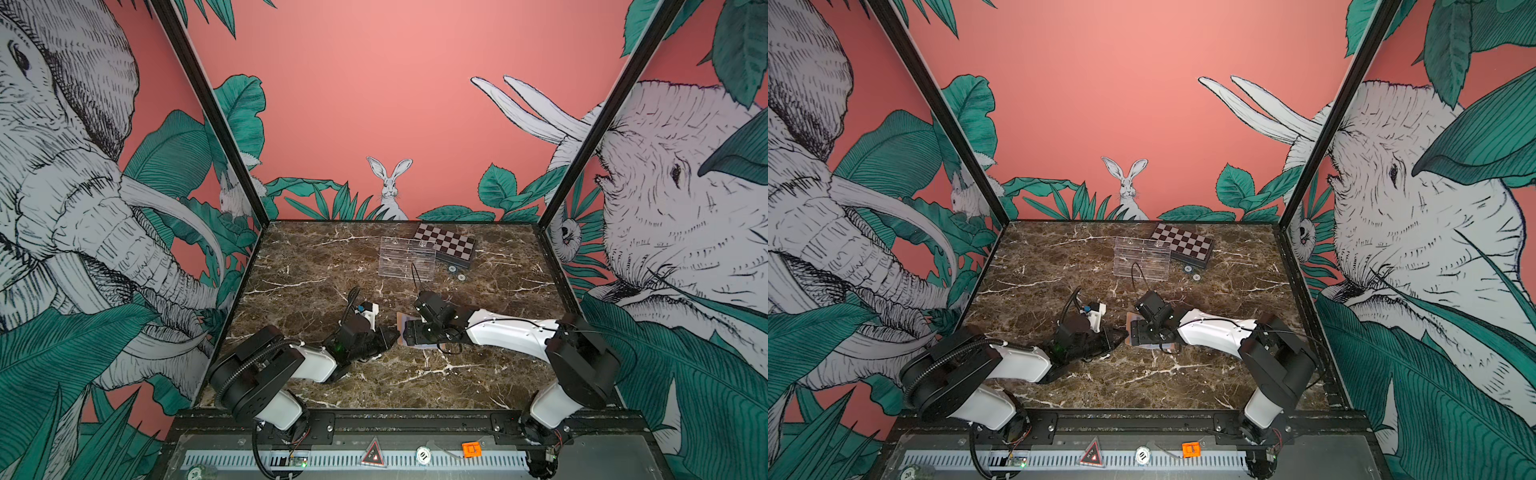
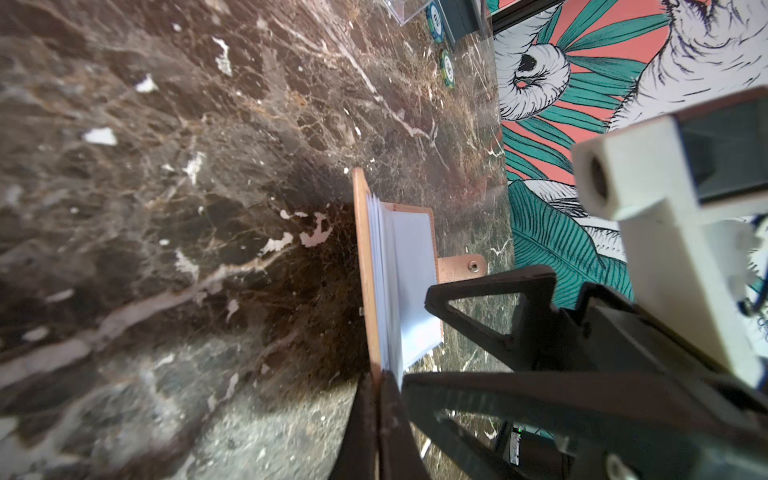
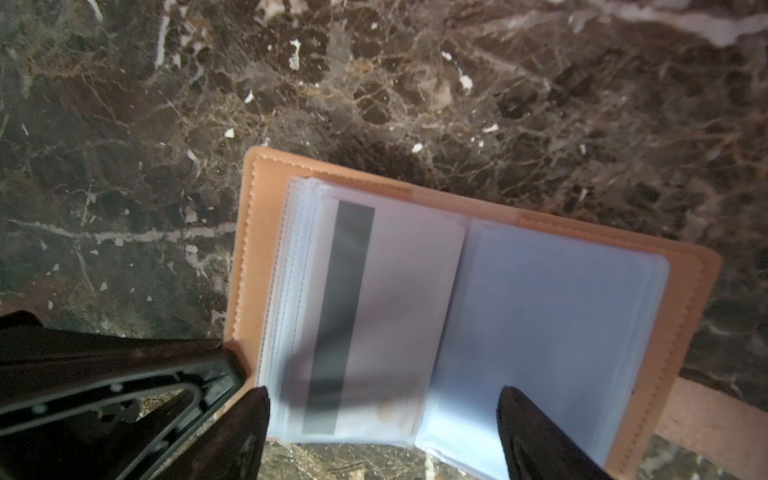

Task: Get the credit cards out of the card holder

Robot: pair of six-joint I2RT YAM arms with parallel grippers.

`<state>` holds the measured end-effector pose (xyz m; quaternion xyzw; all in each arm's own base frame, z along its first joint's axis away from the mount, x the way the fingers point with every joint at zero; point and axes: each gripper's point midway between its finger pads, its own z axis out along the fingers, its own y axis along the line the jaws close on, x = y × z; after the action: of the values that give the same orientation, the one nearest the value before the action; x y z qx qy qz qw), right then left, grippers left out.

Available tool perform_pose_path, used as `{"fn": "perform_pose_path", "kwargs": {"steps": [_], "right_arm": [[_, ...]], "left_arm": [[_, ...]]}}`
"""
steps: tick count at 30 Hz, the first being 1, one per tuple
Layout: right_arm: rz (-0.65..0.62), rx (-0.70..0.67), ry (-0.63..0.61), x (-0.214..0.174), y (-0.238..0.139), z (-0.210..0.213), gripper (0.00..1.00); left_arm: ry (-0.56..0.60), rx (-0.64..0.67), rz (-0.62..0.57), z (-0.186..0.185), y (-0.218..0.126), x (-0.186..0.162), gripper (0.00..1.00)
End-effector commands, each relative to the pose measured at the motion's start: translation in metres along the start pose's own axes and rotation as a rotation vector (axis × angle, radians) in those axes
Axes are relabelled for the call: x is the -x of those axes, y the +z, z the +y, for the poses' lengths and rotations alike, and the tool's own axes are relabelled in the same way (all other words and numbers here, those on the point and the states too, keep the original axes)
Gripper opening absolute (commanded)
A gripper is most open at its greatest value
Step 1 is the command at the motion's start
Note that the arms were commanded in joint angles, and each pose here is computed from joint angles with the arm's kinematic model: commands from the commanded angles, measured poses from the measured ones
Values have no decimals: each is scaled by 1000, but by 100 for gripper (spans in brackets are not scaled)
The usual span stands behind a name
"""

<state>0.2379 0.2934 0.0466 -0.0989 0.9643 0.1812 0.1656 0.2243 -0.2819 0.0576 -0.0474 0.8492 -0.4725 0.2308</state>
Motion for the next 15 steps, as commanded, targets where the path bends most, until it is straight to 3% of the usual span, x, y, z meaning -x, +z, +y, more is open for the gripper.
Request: {"fn": "perform_pose_path", "kwargs": {"steps": [1, 15], "right_arm": [[-17, 21, -17, 6, 1, 11, 85], [3, -77, -5, 0, 4, -9, 73]], "left_arm": [[19, -15, -13, -5, -3, 1, 0], [21, -14, -15, -5, -4, 2, 0]]}}
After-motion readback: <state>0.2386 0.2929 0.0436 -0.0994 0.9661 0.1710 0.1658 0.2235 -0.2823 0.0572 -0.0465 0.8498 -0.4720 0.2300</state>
